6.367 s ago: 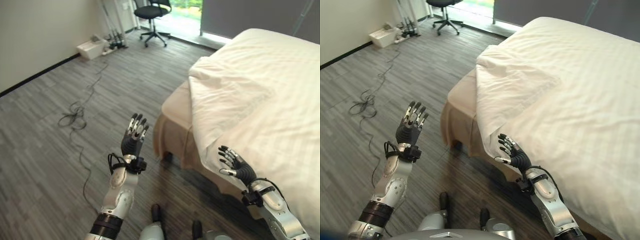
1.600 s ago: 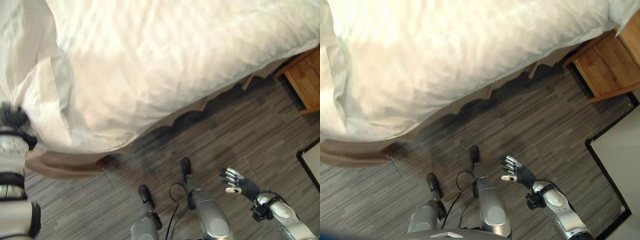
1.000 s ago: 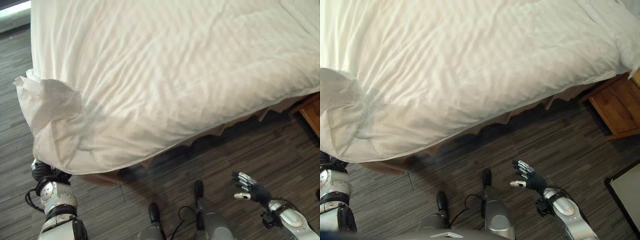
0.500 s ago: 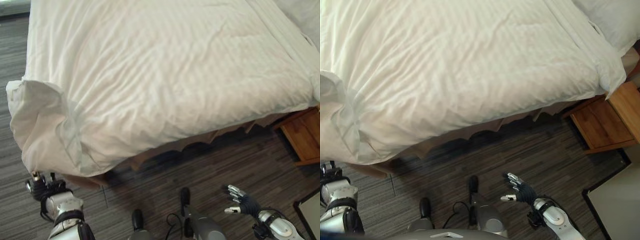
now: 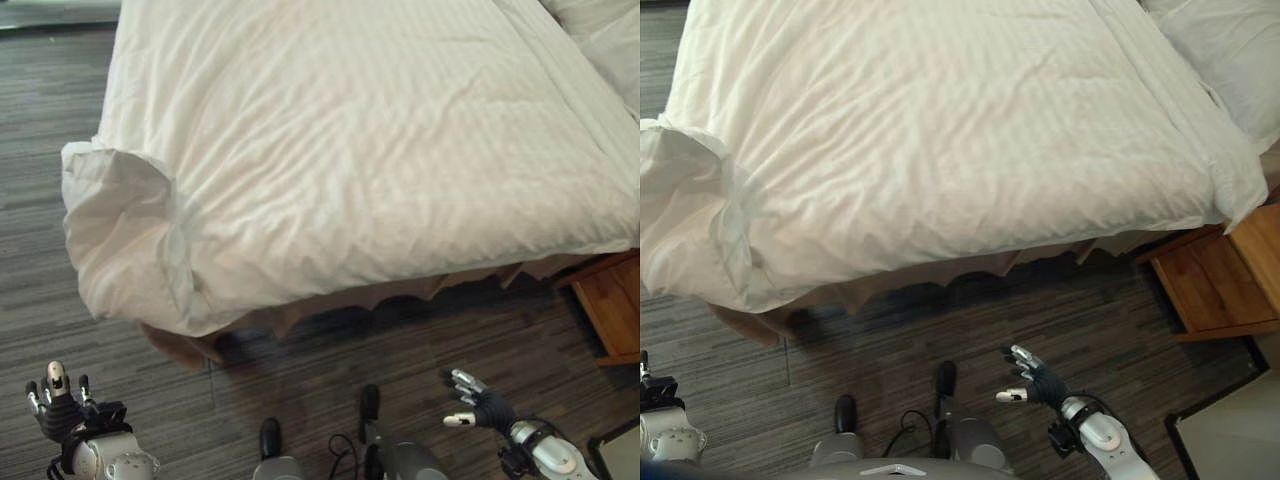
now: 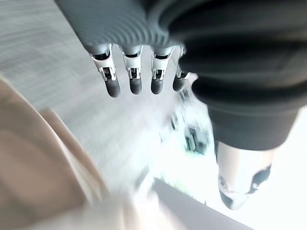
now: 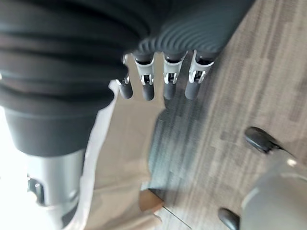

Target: Making the bed.

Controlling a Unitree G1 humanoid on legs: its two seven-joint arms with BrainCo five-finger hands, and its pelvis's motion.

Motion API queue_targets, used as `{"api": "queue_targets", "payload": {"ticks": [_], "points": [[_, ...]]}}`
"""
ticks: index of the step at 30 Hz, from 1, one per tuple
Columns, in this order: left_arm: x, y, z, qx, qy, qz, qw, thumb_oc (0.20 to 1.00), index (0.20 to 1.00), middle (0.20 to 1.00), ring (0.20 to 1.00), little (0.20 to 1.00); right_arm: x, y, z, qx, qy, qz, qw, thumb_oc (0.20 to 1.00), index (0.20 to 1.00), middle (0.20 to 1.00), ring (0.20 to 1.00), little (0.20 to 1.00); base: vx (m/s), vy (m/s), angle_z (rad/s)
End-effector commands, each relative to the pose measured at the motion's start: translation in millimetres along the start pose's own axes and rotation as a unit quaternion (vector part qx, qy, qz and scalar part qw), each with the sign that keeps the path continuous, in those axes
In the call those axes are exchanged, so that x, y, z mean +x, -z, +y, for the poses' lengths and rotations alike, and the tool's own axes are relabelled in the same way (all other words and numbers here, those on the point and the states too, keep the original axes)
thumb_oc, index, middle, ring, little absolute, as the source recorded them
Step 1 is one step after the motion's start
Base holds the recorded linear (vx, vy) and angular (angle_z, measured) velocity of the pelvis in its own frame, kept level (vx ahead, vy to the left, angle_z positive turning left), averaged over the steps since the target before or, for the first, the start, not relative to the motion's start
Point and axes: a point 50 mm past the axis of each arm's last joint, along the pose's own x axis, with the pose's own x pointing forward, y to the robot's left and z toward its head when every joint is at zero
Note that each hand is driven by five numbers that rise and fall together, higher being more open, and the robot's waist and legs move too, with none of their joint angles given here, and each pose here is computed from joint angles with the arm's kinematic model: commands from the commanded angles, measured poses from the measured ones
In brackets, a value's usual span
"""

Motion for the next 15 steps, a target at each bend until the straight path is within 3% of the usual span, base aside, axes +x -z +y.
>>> {"api": "queue_targets", "payload": {"ticks": [1,2,3,5,6,8,9,14,15], "points": [[11.5,-46.0,-36.6,0.227,0.142,-0.11,0.957,1.0,1.0,1.0,1.0,1.0,-5.0,-11.2,-12.5,-0.029,0.001,-0.026,0.999,1.0,1.0,1.0,1.0,1.0,0.02,0.029,0.19],[14.0,-58.3,-37.0,0.235,0.155,-0.133,0.95,1.0,1.0,1.0,1.0,1.0,-5.4,-12.6,-17.0,-0.03,0.007,-0.026,0.999,1.0,1.0,1.0,1.0,1.0,0.06,0.04,0.18],[15.5,-122.0,-71.7,0.213,0.194,-0.276,0.917,1.0,1.0,1.0,1.0,1.0,-9.7,-16.4,-16.4,-0.036,-0.006,-0.034,0.999,1.0,1.0,1.0,1.0,1.0,0.1,0.048,0.09],[2.0,-165.3,-92.4,0.197,0.204,-0.387,0.877,1.0,1.0,1.0,1.0,1.0,-9.8,-11.9,-13.1,-0.041,-0.015,-0.023,0.999,1.0,1.0,1.0,1.0,1.0,0.08,0.031,-0.03],[-3.1,-191.9,-102.8,0.221,0.198,-0.453,0.841,1.0,1.0,1.0,1.0,1.0,-12.1,-11.4,-14.2,-0.042,-0.016,-0.021,0.999,1.0,1.0,1.0,1.0,1.0,0.04,0.018,-0.05],[-5.8,-208.7,-113.7,0.25,0.2,-0.49,0.811,1.0,1.0,1.0,1.0,1.0,-14.3,-8.5,-14.6,-0.044,-0.022,-0.011,0.999,1.0,1.0,1.0,1.0,1.0,0.05,0.013,-0.05],[-5.5,-220.2,-126.7,0.293,0.215,-0.507,0.782,1.0,1.0,1.0,1.0,1.0,-15.0,-6.3,-15.6,-0.048,-0.022,-0.003,0.999,1.0,1.0,1.0,1.0,1.0,0.03,0.009,-0.05],[3.8,-235.4,-147.5,0.385,0.226,-0.516,0.731,1.0,1.0,1.0,1.0,1.0,-14.3,-6.0,-17.9,-0.053,-0.02,0.004,0.998,1.0,1.0,1.0,1.0,1.0,0.02,0.003,-0.07],[11.7,-244.3,-157.9,0.459,0.224,-0.511,0.691,1.0,1.0,1.0,1.0,1.0,-13.7,-6.2,-19.7,-0.055,-0.017,0.009,0.998,1.0,1.0,1.0,1.0,1.0,0.01,0.001,-0.09]]}}
